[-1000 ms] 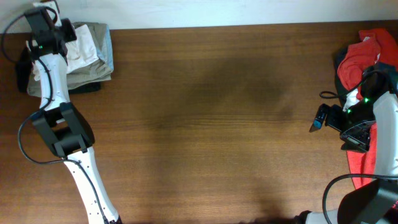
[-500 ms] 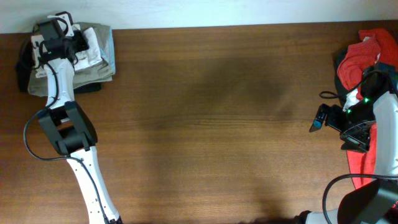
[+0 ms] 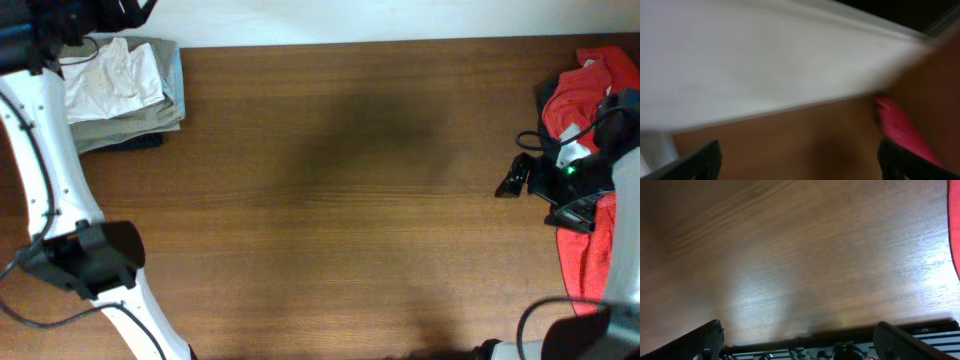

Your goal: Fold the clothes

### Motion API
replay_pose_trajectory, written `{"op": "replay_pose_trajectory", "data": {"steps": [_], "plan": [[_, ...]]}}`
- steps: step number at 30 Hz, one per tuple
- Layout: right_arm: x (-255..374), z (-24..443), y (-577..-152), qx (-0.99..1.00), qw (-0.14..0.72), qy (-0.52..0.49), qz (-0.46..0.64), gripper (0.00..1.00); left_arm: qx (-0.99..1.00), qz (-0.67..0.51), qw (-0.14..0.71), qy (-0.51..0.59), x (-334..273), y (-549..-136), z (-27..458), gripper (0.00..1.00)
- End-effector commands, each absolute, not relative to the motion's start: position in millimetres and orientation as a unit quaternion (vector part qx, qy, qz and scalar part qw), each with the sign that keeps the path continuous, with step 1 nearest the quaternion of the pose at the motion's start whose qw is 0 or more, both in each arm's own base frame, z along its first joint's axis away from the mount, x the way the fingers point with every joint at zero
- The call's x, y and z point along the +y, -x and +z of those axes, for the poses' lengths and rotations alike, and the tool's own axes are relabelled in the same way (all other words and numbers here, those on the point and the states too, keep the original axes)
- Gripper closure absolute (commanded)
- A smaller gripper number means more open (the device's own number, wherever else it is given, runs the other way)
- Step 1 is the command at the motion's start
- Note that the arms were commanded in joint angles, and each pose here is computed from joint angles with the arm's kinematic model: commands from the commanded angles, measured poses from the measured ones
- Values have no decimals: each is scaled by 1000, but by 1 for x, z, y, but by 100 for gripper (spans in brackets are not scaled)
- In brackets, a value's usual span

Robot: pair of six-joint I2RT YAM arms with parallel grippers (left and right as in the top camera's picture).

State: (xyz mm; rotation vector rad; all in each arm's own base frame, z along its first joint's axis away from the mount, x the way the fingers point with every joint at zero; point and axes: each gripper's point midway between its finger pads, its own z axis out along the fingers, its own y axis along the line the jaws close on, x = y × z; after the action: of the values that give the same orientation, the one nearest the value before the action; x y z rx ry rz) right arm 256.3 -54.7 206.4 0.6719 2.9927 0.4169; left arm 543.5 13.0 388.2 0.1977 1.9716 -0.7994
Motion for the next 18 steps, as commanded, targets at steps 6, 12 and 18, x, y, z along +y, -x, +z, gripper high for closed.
{"op": "replay_pose_trajectory", "data": {"steps": [6, 12, 18], "plan": [[-18, 313, -182, 950, 253, -150, 105, 1, 867, -251, 424, -69, -3, -409, 430, 1], [19, 348, -136, 915, 368, -108, 125, 1, 890, -249, 373, -80, -19, -349, 426, 1], [27, 361, -112, 893, 429, -92, 102, 1, 905, -236, 342, -90, -37, -320, 412, 1]]}}
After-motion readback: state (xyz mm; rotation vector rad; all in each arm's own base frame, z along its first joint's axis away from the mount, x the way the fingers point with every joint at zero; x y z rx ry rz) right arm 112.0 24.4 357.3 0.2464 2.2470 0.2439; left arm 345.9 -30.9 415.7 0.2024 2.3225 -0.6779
